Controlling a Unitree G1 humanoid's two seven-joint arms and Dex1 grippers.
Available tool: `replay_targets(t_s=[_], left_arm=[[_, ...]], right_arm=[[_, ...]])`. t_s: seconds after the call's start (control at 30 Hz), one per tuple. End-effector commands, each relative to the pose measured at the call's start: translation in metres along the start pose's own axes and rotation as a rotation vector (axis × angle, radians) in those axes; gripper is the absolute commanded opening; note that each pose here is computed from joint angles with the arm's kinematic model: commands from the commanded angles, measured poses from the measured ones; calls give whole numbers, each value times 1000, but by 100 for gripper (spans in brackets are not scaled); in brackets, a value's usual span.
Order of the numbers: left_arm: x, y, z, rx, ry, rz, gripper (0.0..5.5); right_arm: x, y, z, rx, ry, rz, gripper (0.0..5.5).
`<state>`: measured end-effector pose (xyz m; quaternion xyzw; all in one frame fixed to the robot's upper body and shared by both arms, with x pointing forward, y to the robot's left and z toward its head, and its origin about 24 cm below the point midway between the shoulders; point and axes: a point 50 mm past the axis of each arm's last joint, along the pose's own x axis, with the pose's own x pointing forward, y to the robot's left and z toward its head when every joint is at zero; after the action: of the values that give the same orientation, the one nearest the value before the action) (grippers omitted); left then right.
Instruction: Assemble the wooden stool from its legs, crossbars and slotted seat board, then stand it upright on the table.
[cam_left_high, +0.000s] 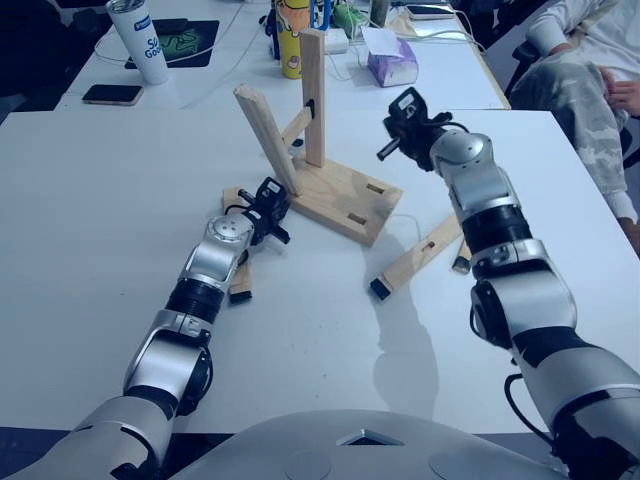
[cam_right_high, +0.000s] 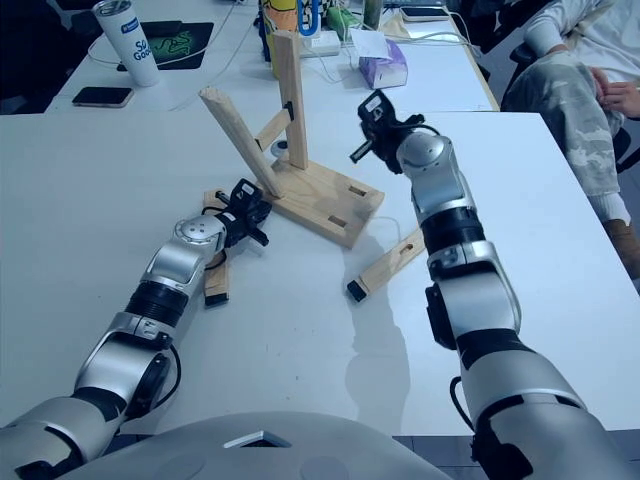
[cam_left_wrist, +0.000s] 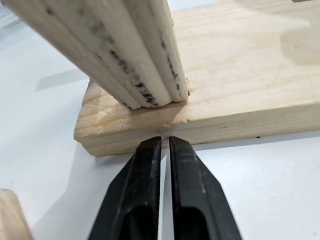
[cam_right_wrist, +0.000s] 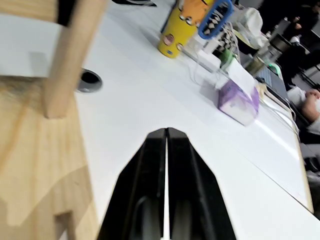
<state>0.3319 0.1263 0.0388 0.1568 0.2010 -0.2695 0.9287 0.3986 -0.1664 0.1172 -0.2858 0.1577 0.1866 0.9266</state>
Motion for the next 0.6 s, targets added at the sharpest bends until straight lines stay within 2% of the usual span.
replay_targets(t_s=[0.03,0.1,0.17,0.6], left_arm=[[0,-1,-1,0,3,2,33],[1,-2,0,4,1,-1,33],[1,-2,1,7,0,-2,33],[0,-3,1,6,-5,11,33]], right_arm=[[5,6,-36,-26,185,-4,0],[4,11,-51,57,295,58,0],[3,14,-56,103,332,115,0],[-1,45,-59,-31,278,526,0]])
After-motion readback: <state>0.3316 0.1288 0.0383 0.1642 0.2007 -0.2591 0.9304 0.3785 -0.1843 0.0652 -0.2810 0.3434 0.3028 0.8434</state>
